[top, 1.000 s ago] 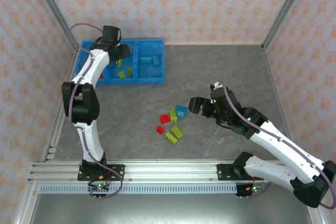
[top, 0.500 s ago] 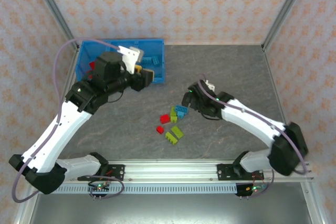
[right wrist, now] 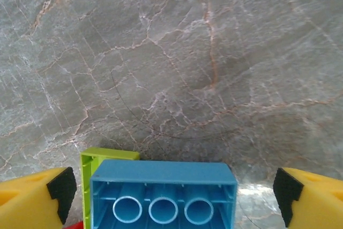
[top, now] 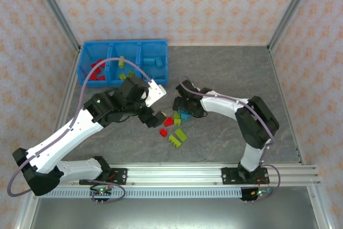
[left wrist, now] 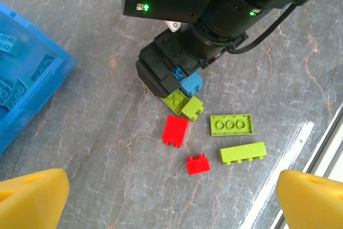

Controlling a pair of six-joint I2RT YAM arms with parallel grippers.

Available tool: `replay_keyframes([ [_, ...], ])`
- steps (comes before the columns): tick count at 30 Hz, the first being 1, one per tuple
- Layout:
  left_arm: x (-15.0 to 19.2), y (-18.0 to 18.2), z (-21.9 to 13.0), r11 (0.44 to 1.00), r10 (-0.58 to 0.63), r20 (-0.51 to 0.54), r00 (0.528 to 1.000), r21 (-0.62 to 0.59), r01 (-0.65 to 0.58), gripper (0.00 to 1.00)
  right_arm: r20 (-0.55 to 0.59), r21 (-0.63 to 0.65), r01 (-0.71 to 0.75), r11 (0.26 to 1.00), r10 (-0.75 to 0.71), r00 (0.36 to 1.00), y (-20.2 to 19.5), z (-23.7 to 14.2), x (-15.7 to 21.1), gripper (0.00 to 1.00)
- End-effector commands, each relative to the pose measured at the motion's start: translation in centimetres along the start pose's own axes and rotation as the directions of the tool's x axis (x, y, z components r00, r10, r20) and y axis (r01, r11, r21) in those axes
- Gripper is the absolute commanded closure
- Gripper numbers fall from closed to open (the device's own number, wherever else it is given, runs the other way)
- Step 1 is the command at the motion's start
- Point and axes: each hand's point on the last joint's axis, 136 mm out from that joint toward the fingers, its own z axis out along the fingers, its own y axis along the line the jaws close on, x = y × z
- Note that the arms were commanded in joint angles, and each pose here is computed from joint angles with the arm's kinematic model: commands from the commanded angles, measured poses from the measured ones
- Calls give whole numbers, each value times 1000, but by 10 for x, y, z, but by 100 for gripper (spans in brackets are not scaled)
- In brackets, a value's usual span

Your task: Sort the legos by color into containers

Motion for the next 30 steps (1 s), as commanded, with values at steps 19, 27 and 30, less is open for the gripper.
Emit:
replay_keyframes([
  [19,3,50,-33,948,12,108,994,-316,23,0,339,-154,57,986,-2,941,40,-104,-52,43],
  [27,12,95,-66,809,-8,192,981,-576,119,0,579,-95,418,904,-291,761,138,-121,-101,42],
  [30,16,104,-74,764,-11,204,979,-630,140,0,599,19,494,869,-406,690,167,-97,-127,43],
])
